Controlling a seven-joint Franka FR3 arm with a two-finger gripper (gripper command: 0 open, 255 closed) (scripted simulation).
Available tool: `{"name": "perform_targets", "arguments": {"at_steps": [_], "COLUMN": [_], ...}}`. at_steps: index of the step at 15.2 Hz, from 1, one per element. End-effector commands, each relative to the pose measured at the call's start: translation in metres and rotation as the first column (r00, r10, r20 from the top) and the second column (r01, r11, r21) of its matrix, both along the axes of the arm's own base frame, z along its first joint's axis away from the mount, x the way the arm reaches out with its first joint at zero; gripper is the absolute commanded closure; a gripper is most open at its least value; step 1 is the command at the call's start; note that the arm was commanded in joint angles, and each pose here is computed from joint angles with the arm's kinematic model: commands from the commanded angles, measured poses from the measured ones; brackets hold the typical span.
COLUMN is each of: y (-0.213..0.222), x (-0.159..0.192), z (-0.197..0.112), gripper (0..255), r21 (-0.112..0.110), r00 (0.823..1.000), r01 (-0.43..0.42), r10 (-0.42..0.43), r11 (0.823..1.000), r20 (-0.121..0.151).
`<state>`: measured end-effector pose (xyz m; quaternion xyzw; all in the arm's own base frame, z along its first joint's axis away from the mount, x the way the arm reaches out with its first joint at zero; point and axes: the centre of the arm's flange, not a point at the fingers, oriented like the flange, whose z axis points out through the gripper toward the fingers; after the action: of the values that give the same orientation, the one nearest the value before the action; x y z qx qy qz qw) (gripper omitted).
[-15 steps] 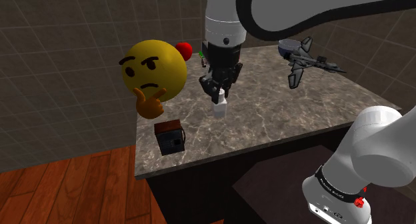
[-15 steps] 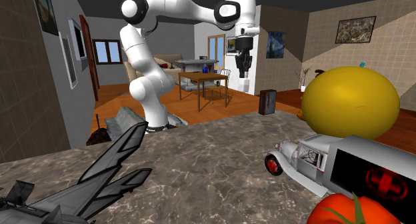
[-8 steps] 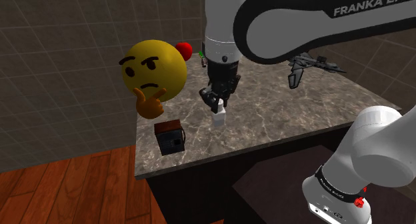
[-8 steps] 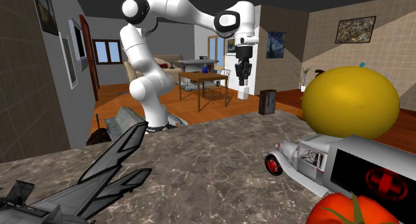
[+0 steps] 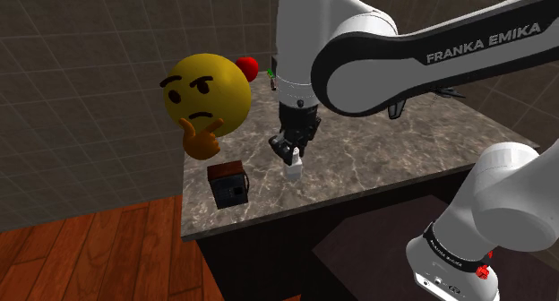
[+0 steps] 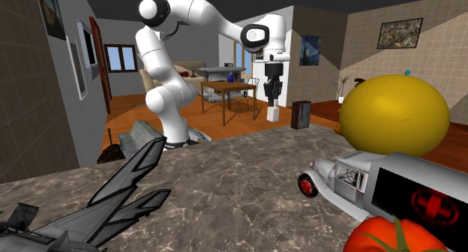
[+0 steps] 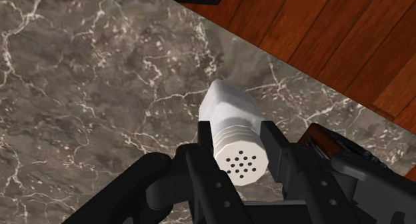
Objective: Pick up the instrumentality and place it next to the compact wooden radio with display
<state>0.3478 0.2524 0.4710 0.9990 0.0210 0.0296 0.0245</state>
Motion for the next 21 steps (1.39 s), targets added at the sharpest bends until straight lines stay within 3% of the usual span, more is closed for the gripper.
{"name": "perform_targets", "arguments": {"at_steps": [1,7,15,16,21], "y": [-0.001,-0.001,-0.001,-0.001,-0.001], "x": [0.0,0.0,0.0,0.0,0.0], "z": [-0.011,-0.043,-0.044,-0.044,-0.044], "gripper": [255,255,255,0,0], "r21": [0.0,0.0,0.0,0.0,0.0], "r00": [1.0,1.0,1.0,1.0,1.0], "r01": [0.0,0.0,0.0,0.0,0.0], "r10": [0.0,0.0,0.0,0.0,0.0], "r11": [1.0,1.0,1.0,1.0,1.0], "r20": [0.001,0.001,0.0,0.0,0.0]}}
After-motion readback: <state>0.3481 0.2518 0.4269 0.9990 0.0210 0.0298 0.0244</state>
